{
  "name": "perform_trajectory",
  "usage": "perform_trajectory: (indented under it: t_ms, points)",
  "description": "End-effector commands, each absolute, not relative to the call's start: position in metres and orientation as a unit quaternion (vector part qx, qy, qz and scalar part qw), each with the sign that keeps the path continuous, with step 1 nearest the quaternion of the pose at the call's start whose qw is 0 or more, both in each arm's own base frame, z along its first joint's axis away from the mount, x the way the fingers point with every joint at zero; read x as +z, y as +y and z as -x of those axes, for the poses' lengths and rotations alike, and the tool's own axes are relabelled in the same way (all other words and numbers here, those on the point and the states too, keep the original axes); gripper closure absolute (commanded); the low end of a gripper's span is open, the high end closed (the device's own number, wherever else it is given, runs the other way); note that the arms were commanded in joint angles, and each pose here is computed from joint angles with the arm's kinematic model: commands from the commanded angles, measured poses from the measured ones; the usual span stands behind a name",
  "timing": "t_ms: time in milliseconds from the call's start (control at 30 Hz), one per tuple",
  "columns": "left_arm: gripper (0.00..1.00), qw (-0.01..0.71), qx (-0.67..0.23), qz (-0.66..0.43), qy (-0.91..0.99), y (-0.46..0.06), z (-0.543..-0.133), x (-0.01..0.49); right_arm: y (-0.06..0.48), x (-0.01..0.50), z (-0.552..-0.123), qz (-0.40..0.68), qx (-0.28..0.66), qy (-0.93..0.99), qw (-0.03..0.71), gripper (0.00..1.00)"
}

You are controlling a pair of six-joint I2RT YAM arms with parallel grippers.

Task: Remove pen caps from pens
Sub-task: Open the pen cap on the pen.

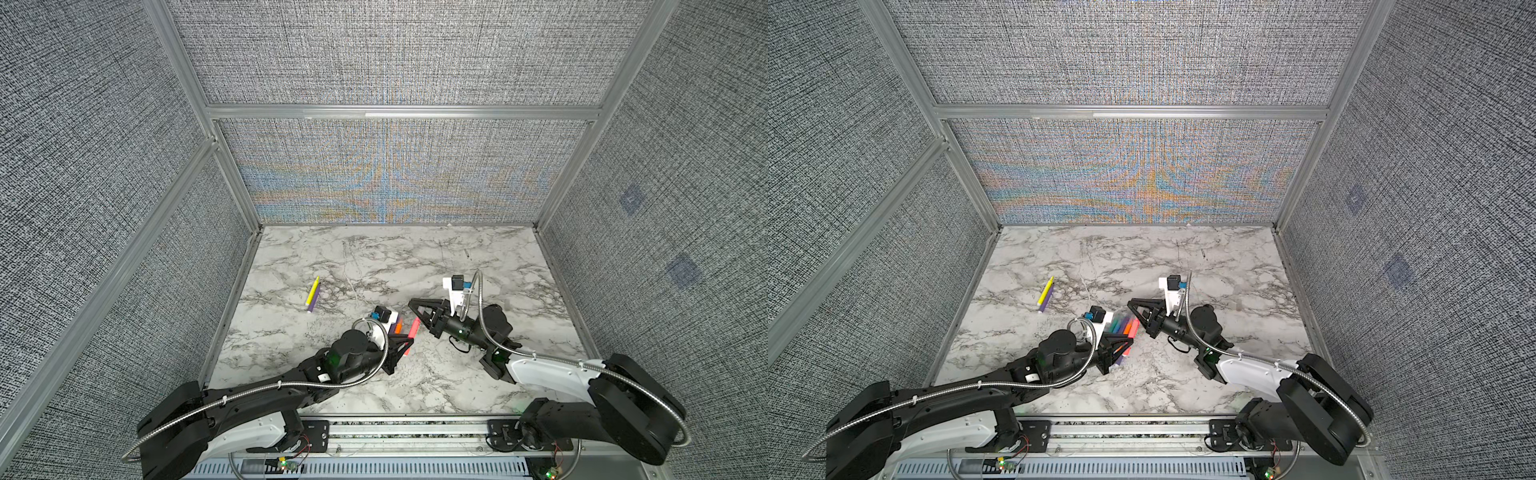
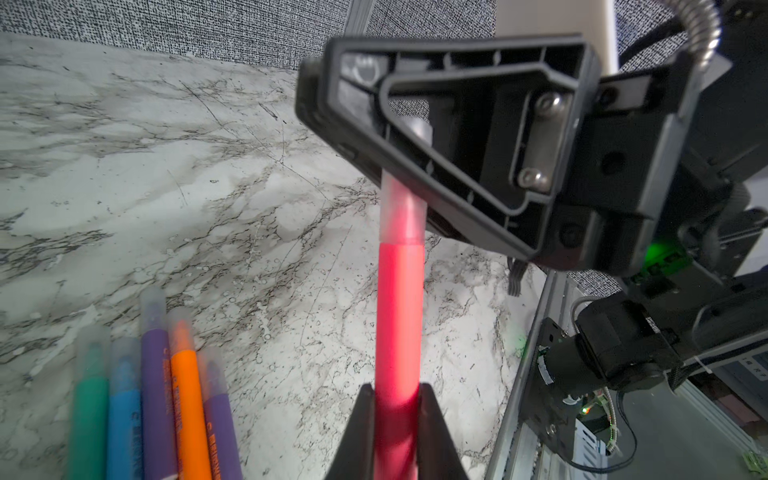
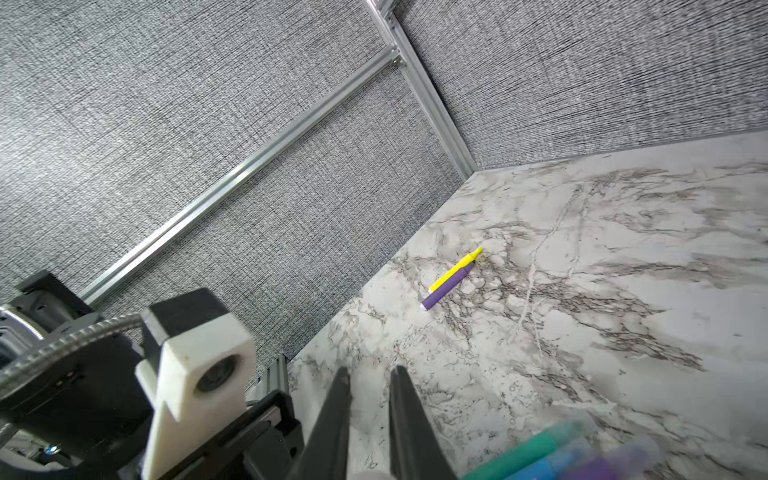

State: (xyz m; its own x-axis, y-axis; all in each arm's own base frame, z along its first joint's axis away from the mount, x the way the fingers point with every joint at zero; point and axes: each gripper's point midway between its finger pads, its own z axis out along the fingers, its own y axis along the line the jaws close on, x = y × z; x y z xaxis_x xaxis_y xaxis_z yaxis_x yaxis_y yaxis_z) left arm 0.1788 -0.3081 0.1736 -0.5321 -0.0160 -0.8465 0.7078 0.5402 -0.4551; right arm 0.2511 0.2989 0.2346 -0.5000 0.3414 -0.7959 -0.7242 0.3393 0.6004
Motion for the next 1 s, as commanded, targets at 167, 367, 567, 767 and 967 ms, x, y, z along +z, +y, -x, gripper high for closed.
perform_trajectory:
  t_ms: [167, 367, 567, 767, 967]
  points:
    - [0.76, 0.453, -0.45, -0.222, 0.737, -0.314, -0.181, 0.194, 0.308, 0.238, -0.249, 0.168, 0.54, 0.665, 0.488, 1.0]
    - [0.55, 0.487, -0.449, -0.214, 0.719, -0.31, -0.186, 0.208, 0.305, 0.243, -0.244, 0.172, 0.526, 0.665, 0.501, 1.0]
    - [0.56, 0.48, -0.465, -0.227, 0.708, -0.326, -0.186, 0.211, 0.303, 0.251, -0.243, 0.172, 0.525, 0.659, 0.51, 1.0]
    - [0.8, 0.47, -0.475, -0.227, 0.708, -0.338, -0.189, 0.204, 0.302, 0.257, -0.241, 0.174, 0.525, 0.655, 0.515, 1.0]
    - [0.99, 0.462, -0.478, -0.227, 0.712, -0.342, -0.19, 0.198, 0.298, 0.269, -0.239, 0.176, 0.517, 0.65, 0.528, 1.0]
